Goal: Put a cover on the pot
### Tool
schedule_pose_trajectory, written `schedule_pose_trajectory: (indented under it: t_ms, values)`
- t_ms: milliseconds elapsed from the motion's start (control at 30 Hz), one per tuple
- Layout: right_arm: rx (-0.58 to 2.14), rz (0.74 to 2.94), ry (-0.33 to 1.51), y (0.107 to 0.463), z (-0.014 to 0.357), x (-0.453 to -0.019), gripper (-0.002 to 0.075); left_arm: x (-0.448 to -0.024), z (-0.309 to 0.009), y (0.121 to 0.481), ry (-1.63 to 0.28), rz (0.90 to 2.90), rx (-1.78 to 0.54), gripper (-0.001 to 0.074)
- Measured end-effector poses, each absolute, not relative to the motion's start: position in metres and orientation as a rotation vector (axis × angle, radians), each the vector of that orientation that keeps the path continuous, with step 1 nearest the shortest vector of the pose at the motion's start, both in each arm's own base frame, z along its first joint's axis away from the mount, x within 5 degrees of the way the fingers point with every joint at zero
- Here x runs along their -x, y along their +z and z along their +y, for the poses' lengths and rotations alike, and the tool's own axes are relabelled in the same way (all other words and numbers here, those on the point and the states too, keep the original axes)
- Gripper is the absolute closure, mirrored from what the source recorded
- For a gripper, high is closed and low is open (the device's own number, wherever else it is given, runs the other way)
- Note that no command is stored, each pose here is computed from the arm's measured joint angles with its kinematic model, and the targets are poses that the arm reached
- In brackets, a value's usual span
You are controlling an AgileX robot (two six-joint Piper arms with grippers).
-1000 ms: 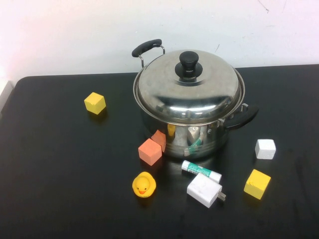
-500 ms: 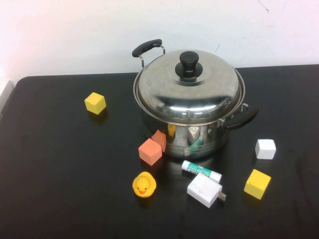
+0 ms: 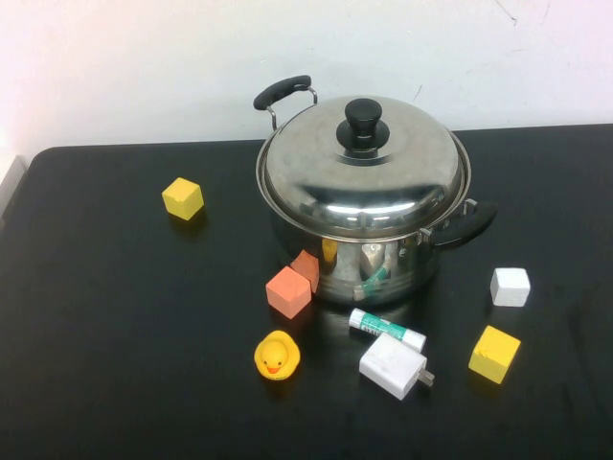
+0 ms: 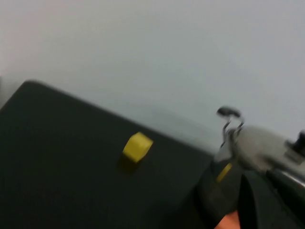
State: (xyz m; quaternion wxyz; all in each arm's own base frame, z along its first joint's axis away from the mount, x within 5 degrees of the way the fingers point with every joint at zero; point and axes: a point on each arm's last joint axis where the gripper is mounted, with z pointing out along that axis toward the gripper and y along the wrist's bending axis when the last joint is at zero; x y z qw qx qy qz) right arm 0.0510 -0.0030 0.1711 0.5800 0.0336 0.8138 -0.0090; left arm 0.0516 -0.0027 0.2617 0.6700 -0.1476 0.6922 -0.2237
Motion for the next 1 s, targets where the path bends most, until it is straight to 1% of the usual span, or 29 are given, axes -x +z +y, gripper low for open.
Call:
schedule_pose_trajectory:
  t_ms: [300, 400, 533, 900, 1000]
  values:
    - [-0.079, 1.902, -0.021, 0.171, -0.003, -0.051, 0.0728, -0.056, -0.005, 0.205, -0.480, 1.597, 0.392, 0.0736]
    - [-0.079, 1.902, -0.021, 0.171, -0.003, -0.051, 0.0728, -0.056, -0.005, 0.189, -0.469, 1.662, 0.399, 0.0736]
    - [-0.079, 1.902, -0.021, 0.171, -0.003, -0.051, 0.0728, -0.053, -0.006, 0.177, -0.435, 1.804, 0.405, 0.0736]
    - [-0.079, 1.902, -0.021, 0.171, -0.003, -0.051, 0.0728, -0.053, -0.006, 0.176, -0.420, 1.821, 0.396, 0.0736]
    - [-0.079, 1.902, -0.021, 0.171, -0.003, -0.051, 0.0728, -0.053, -0.006, 0.176, -0.381, 1.827, 0.346, 0.0736]
